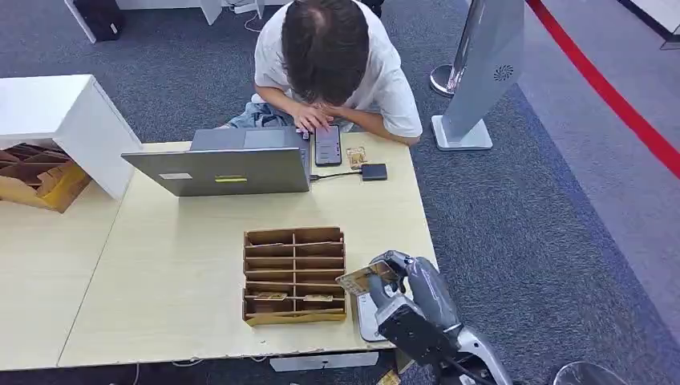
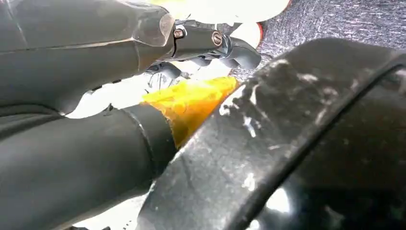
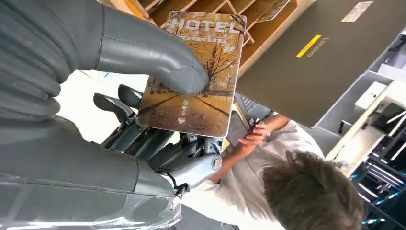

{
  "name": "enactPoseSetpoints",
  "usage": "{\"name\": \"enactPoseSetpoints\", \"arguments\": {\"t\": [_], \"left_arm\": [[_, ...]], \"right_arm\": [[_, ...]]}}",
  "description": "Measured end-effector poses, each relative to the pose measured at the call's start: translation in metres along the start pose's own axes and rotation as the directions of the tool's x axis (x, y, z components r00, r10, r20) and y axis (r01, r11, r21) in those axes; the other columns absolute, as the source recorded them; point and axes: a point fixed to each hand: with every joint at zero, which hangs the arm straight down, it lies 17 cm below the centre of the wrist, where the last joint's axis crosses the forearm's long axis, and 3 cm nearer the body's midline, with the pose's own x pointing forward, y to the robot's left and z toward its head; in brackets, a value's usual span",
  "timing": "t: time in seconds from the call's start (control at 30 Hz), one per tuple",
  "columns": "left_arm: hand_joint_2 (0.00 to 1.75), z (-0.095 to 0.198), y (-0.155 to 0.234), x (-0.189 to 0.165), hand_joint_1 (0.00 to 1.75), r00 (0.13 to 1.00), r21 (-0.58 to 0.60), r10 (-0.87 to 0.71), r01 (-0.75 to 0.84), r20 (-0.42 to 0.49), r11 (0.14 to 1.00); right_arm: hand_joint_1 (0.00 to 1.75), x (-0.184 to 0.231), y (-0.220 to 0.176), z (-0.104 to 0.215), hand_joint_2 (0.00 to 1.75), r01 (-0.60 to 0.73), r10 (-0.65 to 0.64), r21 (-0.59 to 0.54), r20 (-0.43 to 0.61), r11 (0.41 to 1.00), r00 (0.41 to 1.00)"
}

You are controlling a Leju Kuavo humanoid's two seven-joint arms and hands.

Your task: Pass the card to the sensor for recognition and then transmit it.

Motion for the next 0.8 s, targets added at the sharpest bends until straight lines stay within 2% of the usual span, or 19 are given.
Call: {"name": "enactPoseSetpoints", "arguments": {"t": [0.37, 0.8], "left_arm": [[0.0, 0.0, 0.001, -0.002, 0.0, 1.0, 0.001, -0.004, 0.004, 0.001, 1.0], [0.0, -0.001, 0.002, -0.003, 0.0, 1.0, 0.003, -0.014, 0.014, 0.005, 1.0]], "right_arm": [[1.75, -0.017, 0.01, 0.006, 1.75, 0.08, -0.077, 0.039, -0.063, 0.996, 0.995], [1.75, -0.054, 0.027, 0.014, 1.75, 0.111, -0.094, 0.078, -0.187, 0.991, 0.978]]}}
